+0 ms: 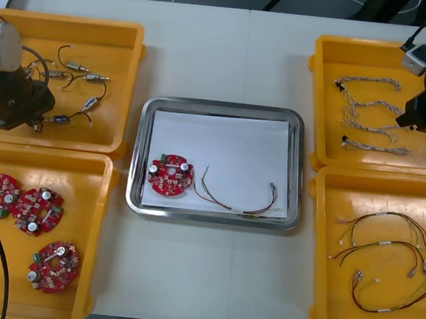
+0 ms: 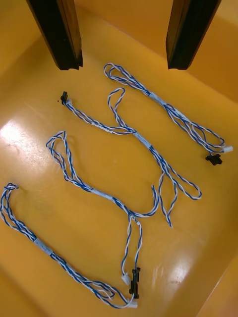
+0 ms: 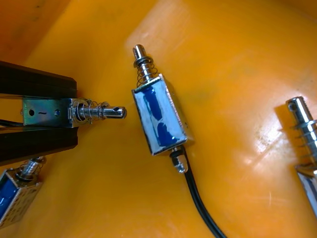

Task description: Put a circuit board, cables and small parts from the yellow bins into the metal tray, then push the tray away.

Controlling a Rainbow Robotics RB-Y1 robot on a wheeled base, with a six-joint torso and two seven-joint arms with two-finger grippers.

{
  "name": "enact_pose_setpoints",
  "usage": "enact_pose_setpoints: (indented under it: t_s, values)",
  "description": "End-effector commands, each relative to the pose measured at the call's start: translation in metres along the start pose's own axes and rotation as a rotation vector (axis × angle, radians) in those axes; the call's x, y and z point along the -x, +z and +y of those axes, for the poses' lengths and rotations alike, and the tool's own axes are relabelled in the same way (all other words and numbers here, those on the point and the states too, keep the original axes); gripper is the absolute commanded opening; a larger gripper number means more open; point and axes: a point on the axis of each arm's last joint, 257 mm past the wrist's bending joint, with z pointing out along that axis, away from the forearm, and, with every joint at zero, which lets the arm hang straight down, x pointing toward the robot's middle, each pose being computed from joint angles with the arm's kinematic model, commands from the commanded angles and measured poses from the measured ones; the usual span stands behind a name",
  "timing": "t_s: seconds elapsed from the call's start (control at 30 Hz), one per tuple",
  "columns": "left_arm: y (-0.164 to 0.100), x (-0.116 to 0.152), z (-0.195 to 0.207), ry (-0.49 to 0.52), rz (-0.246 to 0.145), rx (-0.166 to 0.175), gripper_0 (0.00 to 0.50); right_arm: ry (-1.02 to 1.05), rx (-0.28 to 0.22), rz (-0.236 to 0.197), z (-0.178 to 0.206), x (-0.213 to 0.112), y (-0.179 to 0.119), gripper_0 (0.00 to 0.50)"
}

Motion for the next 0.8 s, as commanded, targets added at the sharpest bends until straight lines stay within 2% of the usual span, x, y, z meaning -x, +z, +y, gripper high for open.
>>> enact_pose_setpoints:
  t_s: [0.03, 0.33, 0.4, 0.5, 0.6, 0.73, 0.8]
  values:
    - [-0.017, 0.008, -0.002, 0.064, -0.028, -0.017, 0.0, -0.143, -0.055, -0.031, -0.028, 0.013, -0.015, 0.5]
    - [-0.073, 0.018, -0.004, 0.116, -0.054, -0.004, 0.0, -0.393, -0.046, 0.012, -0.025, 0.023, 0.007, 0.5]
    - [-0.083, 0.017, -0.004, 0.131, -0.05, -0.004, 0.0, -0.422, -0.038, 0.01, -0.024, 0.025, 0.011, 0.5]
    - [-0.101, 0.015, -0.003, 0.158, -0.039, -0.012, 0.0, -0.427, -0.015, -0.019, -0.022, 0.026, 0.019, 0.5]
    - [-0.117, 0.007, -0.003, 0.19, -0.017, -0.026, 0.0, -0.435, 0.007, -0.044, -0.019, 0.026, 0.025, 0.5]
    - [-0.139, 0.006, -0.022, 0.25, -0.05, -0.088, 0.0, -0.467, 0.014, -0.043, -0.019, 0.023, 0.028, 0.5]
    - [-0.146, 0.002, -0.031, 0.281, -0.064, -0.104, 0.0, -0.474, 0.016, -0.036, -0.017, 0.021, 0.03, 0.5]
